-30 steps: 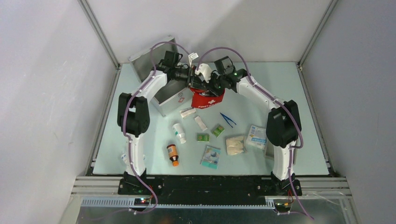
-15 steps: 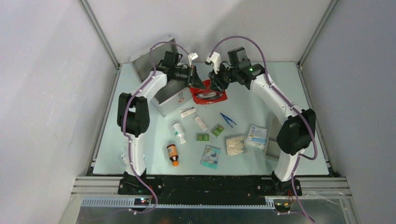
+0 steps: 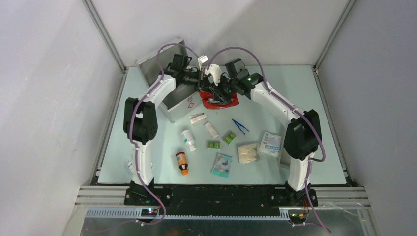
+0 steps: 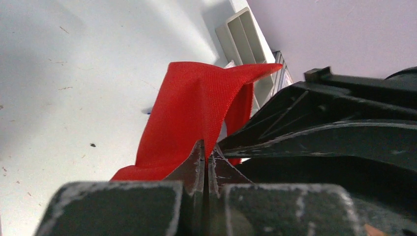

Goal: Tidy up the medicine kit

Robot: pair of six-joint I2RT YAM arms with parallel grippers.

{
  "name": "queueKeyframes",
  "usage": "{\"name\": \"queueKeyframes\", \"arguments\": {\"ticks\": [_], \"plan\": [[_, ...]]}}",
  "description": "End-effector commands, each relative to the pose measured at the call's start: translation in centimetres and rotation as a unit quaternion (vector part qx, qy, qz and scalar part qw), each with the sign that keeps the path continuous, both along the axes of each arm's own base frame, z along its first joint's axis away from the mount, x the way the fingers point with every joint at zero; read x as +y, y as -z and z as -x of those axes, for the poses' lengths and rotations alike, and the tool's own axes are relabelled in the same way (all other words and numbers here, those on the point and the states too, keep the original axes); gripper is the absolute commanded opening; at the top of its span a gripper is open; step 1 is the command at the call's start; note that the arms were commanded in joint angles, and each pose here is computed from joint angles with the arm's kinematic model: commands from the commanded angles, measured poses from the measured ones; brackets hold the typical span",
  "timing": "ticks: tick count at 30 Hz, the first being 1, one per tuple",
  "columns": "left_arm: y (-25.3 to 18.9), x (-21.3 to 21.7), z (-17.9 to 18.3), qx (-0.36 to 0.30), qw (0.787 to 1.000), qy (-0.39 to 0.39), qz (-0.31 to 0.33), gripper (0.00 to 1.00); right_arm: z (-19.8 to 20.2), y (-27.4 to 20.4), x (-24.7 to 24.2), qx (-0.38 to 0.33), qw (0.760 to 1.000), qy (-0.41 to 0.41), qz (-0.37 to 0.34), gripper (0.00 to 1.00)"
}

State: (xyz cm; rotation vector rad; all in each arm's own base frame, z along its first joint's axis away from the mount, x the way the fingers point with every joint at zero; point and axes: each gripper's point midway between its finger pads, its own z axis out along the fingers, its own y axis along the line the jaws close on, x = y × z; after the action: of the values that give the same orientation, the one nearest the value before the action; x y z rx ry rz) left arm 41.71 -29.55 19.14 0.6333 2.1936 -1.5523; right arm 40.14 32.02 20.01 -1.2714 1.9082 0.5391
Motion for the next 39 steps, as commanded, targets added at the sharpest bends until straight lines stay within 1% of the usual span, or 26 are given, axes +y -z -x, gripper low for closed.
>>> {"name": "queueKeyframes", "arguments": {"ticks": [1, 4, 6, 9, 11, 12, 13, 14, 15, 17, 20, 22, 24, 25, 26, 27, 29, 30, 32, 34, 36, 39], "plan": [[-3.0, -0.1, 0.4, -0.022, 0.999, 0.010, 0.025, 0.00, -2.6, 1.3, 0.3, -0.037, 0.997, 0.058, 0.017, 0.34], [-3.4, -0.1, 0.1, -0.017, 0.999, 0.007, 0.030, 0.00, -3.7, 3.0, -0.3, -0.048, 0.994, 0.095, 0.036, 0.34], [-3.6, 0.0, -0.3, -0.014, 0.999, -0.003, 0.031, 0.00, -4.0, 3.4, -0.2, -0.052, 0.993, 0.100, 0.039, 0.35], [-3.4, 0.1, -0.7, -0.007, 0.999, -0.009, 0.031, 0.00, -4.2, 2.3, -0.1, -0.052, 0.992, 0.108, 0.026, 0.38], [-3.1, 0.1, -0.9, -0.004, 0.999, -0.015, 0.029, 0.00, -4.1, 0.0, 0.1, -0.045, 0.993, 0.106, 0.004, 0.42], [-3.1, 0.2, -1.0, -0.005, 0.999, -0.018, 0.027, 0.00, -4.0, -2.6, 0.4, -0.052, 0.993, 0.104, -0.019, 0.44], [-3.1, 0.2, -1.1, -0.007, 0.999, -0.019, 0.026, 0.00, -3.3, -3.9, 0.4, -0.040, 0.995, 0.084, -0.038, 0.47], [-2.9, 0.3, -1.2, -0.007, 0.999, -0.023, 0.023, 0.00, -2.4, -6.1, 0.3, -0.043, 0.995, 0.069, -0.060, 0.48], [-2.9, 0.4, -1.3, -0.010, 0.999, -0.024, 0.022, 0.00, -1.0, -8.1, 0.1, -0.035, 0.994, 0.042, -0.091, 0.52], [-2.8, 0.5, -1.5, -0.013, 0.999, -0.030, 0.018, 0.00, 1.1, -10.3, -0.5, -0.017, 0.992, 0.003, -0.127, 0.55], [-3.2, 0.6, -1.8, -0.028, 0.999, -0.034, 0.015, 0.00, 3.2, -11.1, -2.1, 0.006, 0.989, -0.020, -0.146, 0.55], [-3.7, 0.6, -1.9, -0.041, 0.998, -0.037, 0.014, 0.00, 3.4, -10.5, -4.2, 0.010, 0.989, -0.006, -0.146, 0.53], [-4.4, 0.9, -2.3, -0.059, 0.997, -0.044, 0.010, 0.00, 3.5, -8.9, -6.1, 0.010, 0.991, 0.014, -0.133, 0.49], [-4.8, 1.0, -2.5, -0.066, 0.997, -0.050, 0.008, 0.00, 4.0, -7.5, -7.0, 0.013, 0.992, 0.020, -0.120, 0.46], [-5.2, 1.3, -2.7, -0.072, 0.996, -0.056, 0.007, 0.00, 3.6, -6.8, -8.0, 0.002, 0.993, 0.033, -0.109, 0.45], [-5.5, 1.4, -3.0, -0.078, 0.995, -0.063, 0.004, 0.00, 4.2, -5.0, -8.7, 0.011, 0.995, 0.038, -0.096, 0.44], [-6.2, 1.9, -3.5, -0.086, 0.993, -0.079, 0.000, 0.00, 4.6, -1.4, -10.0, 0.016, 0.997, 0.043, -0.055, 0.43], [-6.8, 2.1, -3.6, -0.089, 0.992, -0.087, 0.000, 0.00, 4.6, 1.0, -10.6, 0.024, 0.999, 0.044, -0.020, 0.42], [-7.6, 2.6, -4.0, -0.096, 0.990, -0.102, -0.002, 0.00, 4.6, 4.3, -11.4, 0.050, 0.997, 0.050, 0.027, 0.40], [-8.4, 3.1, -4.4, -0.102, 0.987, -0.121, -0.007, 0.00, 4.4, 7.0, -12.0, 0.074, 0.993, 0.059, 0.065, 0.40], [-8.7, 4.2, -5.5, -0.107, 0.980, -0.164, -0.024, 0.00, 4.1, 8.9, -12.5, 0.088, 0.990, 0.067, 0.091, 0.42], [-9.9, 5.2, -5.9, -0.118, 0.974, -0.191, -0.029, 0.00, 3.6, 10.5, -12.6, 0.099, 0.986, 0.083, 0.104, 0.47]]}}
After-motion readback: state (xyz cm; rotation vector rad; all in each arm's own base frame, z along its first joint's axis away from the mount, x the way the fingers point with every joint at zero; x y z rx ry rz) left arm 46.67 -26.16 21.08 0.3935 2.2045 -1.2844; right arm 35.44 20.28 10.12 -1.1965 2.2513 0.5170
